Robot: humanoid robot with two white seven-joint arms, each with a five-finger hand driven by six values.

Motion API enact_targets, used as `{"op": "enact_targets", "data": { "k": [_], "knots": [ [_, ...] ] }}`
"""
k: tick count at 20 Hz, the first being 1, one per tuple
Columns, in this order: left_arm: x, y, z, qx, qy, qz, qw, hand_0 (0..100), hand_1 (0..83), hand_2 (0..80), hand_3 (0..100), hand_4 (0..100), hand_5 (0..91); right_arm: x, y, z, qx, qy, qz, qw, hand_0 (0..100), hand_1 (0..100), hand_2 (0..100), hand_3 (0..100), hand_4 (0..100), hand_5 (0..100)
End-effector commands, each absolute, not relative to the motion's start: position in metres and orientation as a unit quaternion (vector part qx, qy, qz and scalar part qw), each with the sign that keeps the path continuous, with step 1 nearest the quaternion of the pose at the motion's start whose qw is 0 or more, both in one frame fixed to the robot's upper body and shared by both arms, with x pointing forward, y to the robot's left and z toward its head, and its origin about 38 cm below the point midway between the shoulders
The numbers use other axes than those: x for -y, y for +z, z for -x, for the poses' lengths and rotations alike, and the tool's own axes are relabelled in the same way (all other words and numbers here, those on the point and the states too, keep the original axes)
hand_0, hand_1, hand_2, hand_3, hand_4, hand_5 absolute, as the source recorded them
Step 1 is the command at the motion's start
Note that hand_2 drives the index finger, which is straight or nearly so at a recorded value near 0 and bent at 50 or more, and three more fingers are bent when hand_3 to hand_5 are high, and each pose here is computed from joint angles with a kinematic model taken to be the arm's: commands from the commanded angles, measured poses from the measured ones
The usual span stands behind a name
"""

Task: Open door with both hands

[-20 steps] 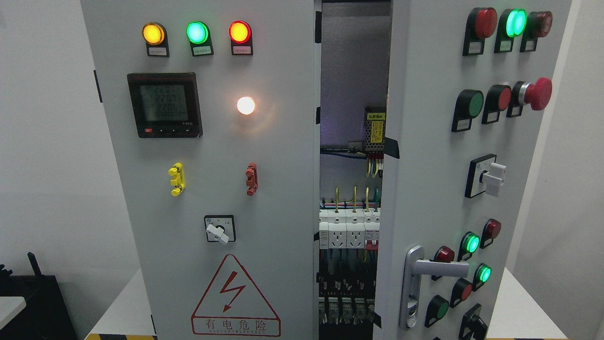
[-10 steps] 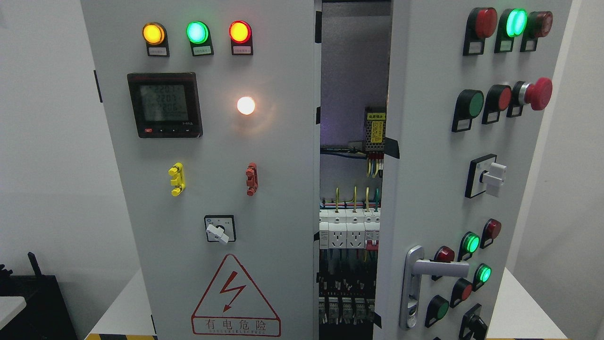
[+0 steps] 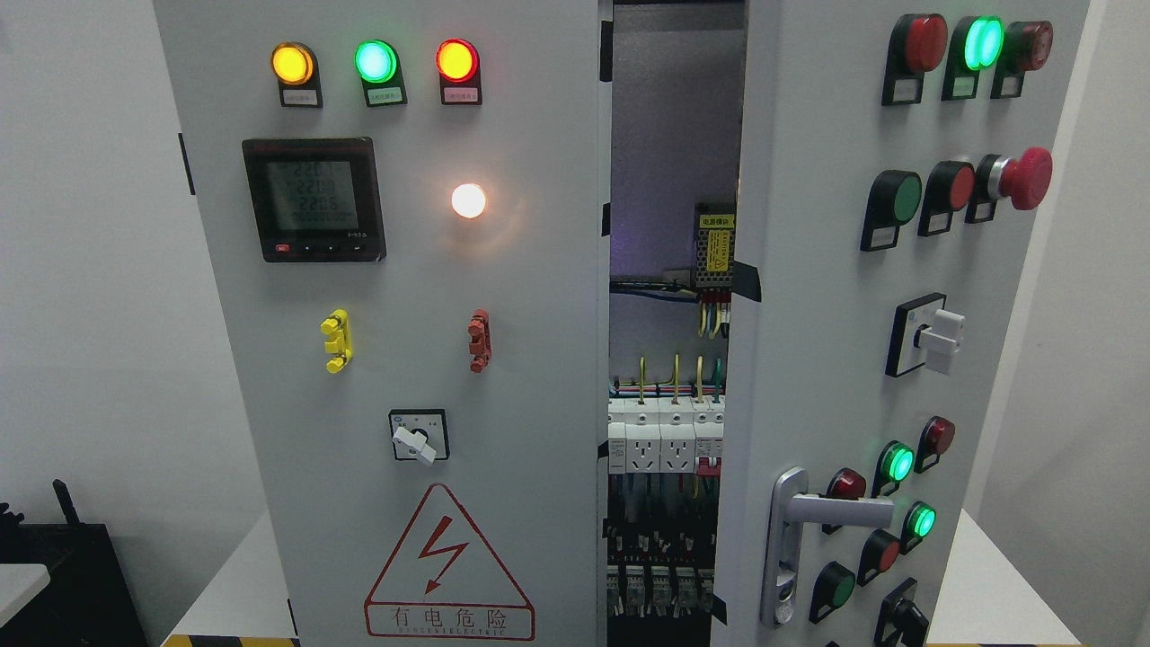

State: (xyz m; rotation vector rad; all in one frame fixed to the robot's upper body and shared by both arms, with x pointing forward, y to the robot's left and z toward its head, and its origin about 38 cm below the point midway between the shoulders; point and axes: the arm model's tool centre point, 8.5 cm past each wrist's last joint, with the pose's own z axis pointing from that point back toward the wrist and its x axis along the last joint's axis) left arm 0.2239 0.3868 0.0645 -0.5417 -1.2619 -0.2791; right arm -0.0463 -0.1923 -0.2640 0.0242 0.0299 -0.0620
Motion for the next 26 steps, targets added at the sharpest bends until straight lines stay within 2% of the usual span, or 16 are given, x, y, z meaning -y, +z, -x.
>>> {"op": "enact_targets", "data": {
  "k": [1,13,26],
  "knots": [
    [-0.369,0.07,-0.232,0.563,-0.166,0.276,0.761,0,0.0,0.0,0,4,0.0,0.193,-0.264,0.046,-0.015,-0.031,-0.01,0.999,0,0,0,0,0,0],
    [-0.361,0.079,-0.25,0.543,-0.183,0.303,0.762,0,0.0,0.0,0,4,0.0,0.193,-0.264,0.046,-0.015,-0.031,-0.01,0.999,0,0,0,0,0,0],
    [-0.317,0.089,-0.284,0.525,-0.257,0.343,0.735,0,0.0,0.0,0,4,0.0,0.193,-0.264,0.046,-0.015,-0.03,-0.01,0.999,0,0,0,0,0,0]
  ]
}}
